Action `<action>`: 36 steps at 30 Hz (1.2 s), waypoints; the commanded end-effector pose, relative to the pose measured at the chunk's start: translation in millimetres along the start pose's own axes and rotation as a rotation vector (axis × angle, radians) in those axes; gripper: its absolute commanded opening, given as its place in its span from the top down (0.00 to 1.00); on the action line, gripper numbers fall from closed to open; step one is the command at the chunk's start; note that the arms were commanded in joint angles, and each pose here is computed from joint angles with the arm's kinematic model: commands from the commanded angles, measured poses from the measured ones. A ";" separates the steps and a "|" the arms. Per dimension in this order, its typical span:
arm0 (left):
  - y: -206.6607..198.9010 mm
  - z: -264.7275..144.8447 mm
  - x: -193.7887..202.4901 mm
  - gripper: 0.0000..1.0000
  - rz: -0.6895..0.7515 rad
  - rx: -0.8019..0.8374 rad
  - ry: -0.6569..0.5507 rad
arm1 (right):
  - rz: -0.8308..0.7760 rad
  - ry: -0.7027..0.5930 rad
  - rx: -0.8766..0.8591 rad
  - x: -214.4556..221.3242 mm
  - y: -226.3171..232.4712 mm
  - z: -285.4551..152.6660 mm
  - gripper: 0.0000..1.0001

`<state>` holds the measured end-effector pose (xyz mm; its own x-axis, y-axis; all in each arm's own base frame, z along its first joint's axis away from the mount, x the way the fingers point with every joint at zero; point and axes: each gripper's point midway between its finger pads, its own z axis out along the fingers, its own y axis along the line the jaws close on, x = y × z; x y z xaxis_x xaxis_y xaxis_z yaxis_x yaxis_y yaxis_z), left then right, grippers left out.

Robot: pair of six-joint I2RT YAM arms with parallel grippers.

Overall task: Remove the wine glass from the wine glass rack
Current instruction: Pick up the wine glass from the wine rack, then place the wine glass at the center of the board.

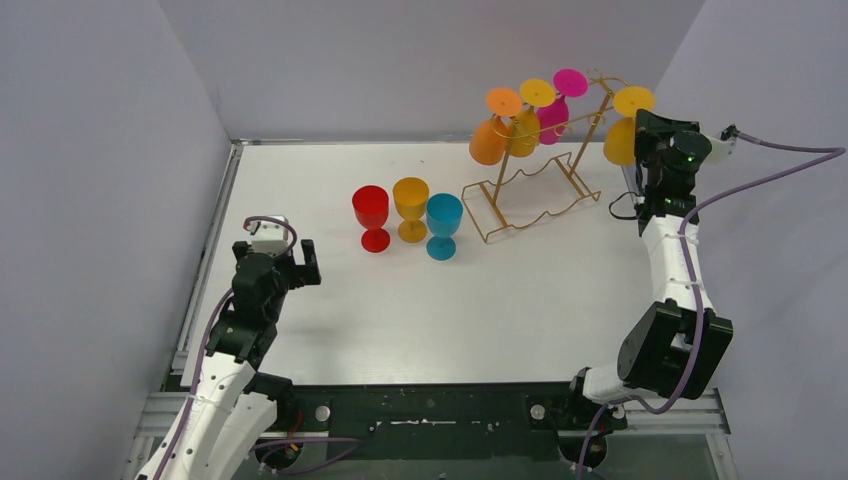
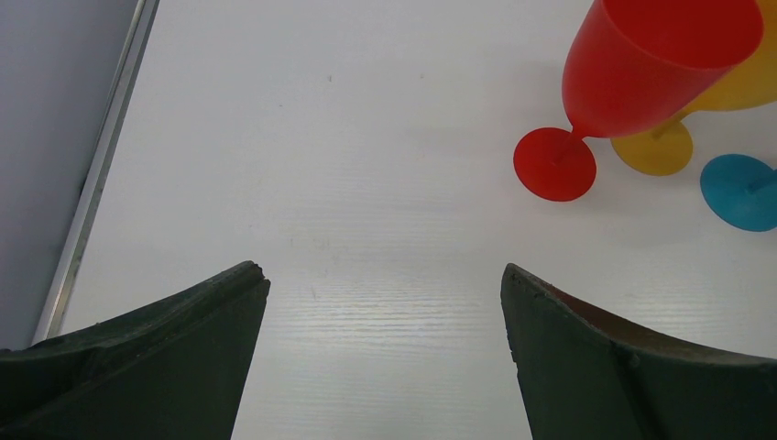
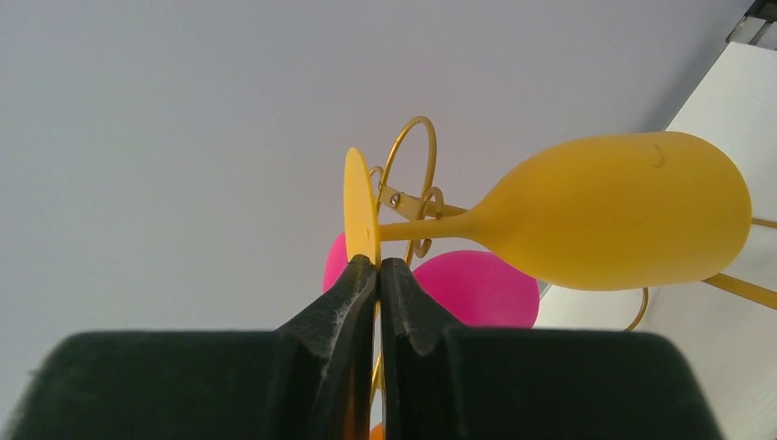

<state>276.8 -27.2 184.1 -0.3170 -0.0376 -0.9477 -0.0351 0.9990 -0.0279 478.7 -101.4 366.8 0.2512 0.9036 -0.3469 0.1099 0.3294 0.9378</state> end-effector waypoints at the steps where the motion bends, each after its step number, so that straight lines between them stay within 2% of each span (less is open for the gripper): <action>1: -1.8 -0.8 -18.0 0.03 -0.003 0.014 -0.057 | -0.016 -0.054 -0.058 -16.8 22.7 -13.5 1.00; 13: -3.4 -0.7 -17.4 0.03 -0.003 0.022 -0.053 | 0.020 -0.049 -0.001 -12.7 4.2 -18.4 1.00; 19: -3.8 -0.4 -17.0 0.03 -0.003 0.023 -0.053 | -0.019 -0.062 -0.022 -17.6 14.9 -26.8 1.00; 26: -3.5 -0.5 -17.1 0.02 -0.003 0.022 -0.053 | -0.095 -0.061 0.017 -15.5 0.1 -43.7 1.00; 36: -3.3 -0.5 -17.3 0.03 -0.003 0.020 -0.052 | -0.197 0.035 -0.035 -1.2 12.9 -75.7 1.00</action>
<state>276.8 -28.7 183.7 -0.3188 -0.0376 -0.9471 -0.0281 0.9991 -0.0302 424.1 -87.6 354.7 0.2107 0.8622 -0.4607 0.1856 0.4275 0.8848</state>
